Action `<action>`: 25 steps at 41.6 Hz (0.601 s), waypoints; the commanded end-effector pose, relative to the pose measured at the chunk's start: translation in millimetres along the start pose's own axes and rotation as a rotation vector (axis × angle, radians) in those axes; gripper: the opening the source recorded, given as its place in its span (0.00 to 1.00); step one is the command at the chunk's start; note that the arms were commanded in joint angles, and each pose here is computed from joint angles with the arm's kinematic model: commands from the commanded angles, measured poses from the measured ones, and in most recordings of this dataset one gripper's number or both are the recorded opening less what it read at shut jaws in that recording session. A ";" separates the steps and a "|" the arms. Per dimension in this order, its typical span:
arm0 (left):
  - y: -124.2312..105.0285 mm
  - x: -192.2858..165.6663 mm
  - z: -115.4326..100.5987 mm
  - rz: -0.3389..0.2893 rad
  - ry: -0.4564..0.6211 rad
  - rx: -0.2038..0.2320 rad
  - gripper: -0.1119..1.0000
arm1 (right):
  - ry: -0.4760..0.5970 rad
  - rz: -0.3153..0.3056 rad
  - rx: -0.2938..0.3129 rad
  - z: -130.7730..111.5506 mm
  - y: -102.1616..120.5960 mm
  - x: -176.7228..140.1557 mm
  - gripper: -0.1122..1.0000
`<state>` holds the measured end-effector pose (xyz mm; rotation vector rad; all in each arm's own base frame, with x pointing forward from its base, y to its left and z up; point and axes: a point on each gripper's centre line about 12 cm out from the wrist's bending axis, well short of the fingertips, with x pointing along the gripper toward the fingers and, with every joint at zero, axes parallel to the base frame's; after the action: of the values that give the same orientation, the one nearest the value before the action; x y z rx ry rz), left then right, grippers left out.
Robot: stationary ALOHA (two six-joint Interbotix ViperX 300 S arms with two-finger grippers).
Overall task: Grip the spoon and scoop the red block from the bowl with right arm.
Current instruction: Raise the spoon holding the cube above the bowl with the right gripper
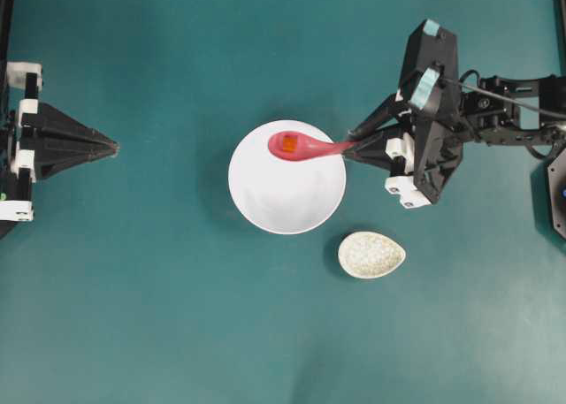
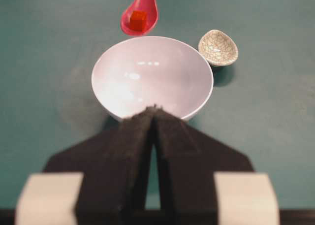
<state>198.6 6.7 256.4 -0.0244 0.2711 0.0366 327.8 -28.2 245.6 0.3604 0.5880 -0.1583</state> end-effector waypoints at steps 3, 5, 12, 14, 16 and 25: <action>0.5 0.5 7.4 0.003 -0.022 0.001 0.10 | -0.055 0.029 -0.008 27.9 12.4 -12.0 0.32; 0.2 0.5 7.4 0.001 -0.022 0.001 0.10 | -0.053 0.032 -0.009 31.7 14.2 -13.4 0.32; 0.2 1.0 6.4 0.001 -0.014 0.003 0.10 | -0.049 0.041 -0.012 45.2 20.2 -18.6 0.32; 0.2 1.0 6.4 0.001 -0.014 0.001 0.10 | -0.049 0.043 -0.013 49.1 21.9 -20.3 0.32; 0.2 0.8 6.3 0.001 -0.012 0.003 0.10 | -0.049 0.046 -0.012 52.8 23.6 -21.9 0.32; 0.2 -0.1 7.6 0.001 -0.018 -0.002 0.10 | -0.065 0.053 -0.010 61.0 26.7 -25.0 0.32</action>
<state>198.3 6.7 256.4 -0.0259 0.2726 0.0369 344.2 -26.3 295.2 0.3596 0.5672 -0.1261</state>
